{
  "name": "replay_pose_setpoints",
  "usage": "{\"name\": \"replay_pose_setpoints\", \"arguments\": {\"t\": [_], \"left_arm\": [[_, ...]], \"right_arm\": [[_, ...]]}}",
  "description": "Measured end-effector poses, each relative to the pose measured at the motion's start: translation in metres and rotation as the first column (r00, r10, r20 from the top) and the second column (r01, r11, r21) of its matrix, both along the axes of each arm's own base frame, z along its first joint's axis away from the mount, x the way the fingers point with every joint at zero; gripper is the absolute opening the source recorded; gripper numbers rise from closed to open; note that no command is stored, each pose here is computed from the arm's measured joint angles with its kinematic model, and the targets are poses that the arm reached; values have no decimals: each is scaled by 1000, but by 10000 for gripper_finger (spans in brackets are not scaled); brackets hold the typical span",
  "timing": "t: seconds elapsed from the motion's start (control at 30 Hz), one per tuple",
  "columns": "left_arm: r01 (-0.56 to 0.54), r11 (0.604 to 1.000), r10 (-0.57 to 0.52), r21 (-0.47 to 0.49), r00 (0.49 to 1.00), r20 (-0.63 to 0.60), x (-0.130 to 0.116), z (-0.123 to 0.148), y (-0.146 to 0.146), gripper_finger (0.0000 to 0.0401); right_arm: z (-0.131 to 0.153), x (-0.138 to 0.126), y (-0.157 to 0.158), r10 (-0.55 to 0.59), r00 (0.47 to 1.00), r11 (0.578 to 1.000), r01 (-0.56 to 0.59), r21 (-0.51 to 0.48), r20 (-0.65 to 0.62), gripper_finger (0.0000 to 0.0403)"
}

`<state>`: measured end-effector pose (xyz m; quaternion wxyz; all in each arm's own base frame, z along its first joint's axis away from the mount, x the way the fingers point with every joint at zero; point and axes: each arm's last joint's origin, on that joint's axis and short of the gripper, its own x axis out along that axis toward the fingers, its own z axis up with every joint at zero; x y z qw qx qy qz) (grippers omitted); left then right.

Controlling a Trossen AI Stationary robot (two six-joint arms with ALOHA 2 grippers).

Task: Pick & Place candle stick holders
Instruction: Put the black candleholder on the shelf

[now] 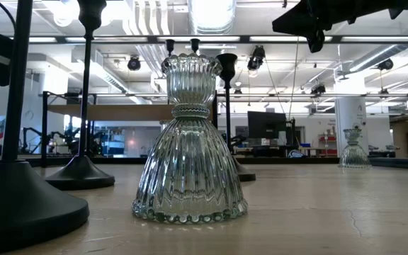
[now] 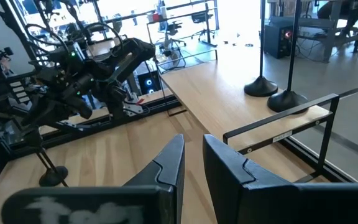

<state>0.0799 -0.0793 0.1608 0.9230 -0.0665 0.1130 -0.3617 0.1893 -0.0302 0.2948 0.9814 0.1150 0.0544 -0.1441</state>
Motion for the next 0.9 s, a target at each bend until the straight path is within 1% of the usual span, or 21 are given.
{"name": "replay_pose_setpoints", "arguments": {"t": [0.43, 0.9], "left_arm": [[10, 1000, -11, 16, 1000, 13, 6, 0, -6, 128], [12, 1000, -11, -6, 999, 37, 10, 3, -10, 128]], "right_arm": [[0, 0, 0, -2, 1000, 1000, 2, 2, 1, 54], [0, 0, 0, -4, 1000, 1000, 4, -6, 1, 54]]}}
